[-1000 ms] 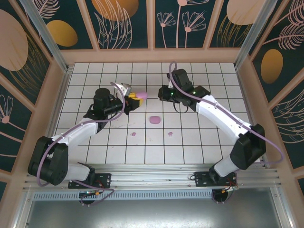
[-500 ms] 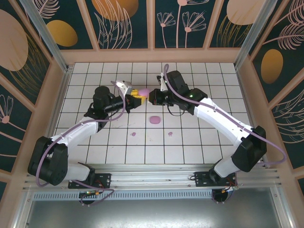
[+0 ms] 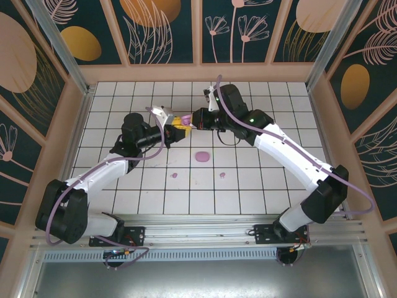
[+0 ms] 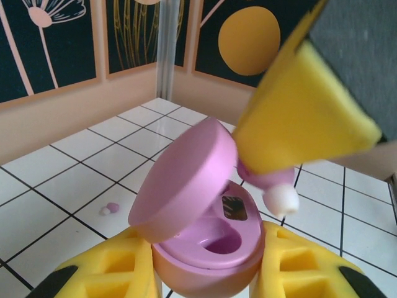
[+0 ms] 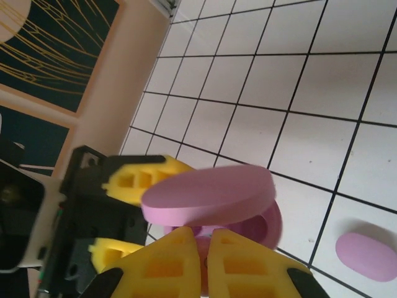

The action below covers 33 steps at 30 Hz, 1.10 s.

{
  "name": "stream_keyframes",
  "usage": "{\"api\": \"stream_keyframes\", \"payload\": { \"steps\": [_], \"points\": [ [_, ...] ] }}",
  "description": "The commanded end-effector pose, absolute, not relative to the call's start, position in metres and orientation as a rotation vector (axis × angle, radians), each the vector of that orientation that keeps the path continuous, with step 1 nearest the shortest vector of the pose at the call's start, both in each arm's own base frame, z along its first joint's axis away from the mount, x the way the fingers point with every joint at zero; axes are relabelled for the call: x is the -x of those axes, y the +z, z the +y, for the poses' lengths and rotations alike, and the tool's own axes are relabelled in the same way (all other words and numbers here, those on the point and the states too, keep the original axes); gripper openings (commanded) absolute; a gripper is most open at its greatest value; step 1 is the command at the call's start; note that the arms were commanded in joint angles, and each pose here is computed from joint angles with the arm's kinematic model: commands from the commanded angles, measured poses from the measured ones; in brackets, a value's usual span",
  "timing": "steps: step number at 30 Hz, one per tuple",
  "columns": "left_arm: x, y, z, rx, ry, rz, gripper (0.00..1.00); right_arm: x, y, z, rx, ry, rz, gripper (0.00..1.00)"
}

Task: Insert the wireless bluetooth earbuds into the charging case

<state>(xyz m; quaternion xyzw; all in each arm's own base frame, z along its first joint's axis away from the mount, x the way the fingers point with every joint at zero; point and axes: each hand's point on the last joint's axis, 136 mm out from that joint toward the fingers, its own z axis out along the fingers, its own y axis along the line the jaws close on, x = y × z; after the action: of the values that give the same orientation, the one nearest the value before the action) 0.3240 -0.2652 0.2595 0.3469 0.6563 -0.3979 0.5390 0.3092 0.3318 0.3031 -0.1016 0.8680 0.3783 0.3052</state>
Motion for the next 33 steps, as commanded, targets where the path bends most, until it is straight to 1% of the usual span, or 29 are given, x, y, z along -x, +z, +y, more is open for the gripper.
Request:
{"api": "stream_keyframes", "payload": {
  "steps": [1,18,33],
  "points": [
    [-0.316,0.264,-0.268,-0.87,-0.946,1.524,0.0,-0.313,0.311,0.336,0.271,1.004,2.275,0.06],
    [-0.312,0.268,-0.268,-0.894,-0.939,1.486,0.0,-0.328,0.291,0.339,0.267,0.909,2.294,0.06],
    [-0.313,0.284,-0.273,-0.916,-0.934,1.399,0.0,-0.327,0.267,0.342,0.306,0.748,2.267,0.07]
  ]
}}
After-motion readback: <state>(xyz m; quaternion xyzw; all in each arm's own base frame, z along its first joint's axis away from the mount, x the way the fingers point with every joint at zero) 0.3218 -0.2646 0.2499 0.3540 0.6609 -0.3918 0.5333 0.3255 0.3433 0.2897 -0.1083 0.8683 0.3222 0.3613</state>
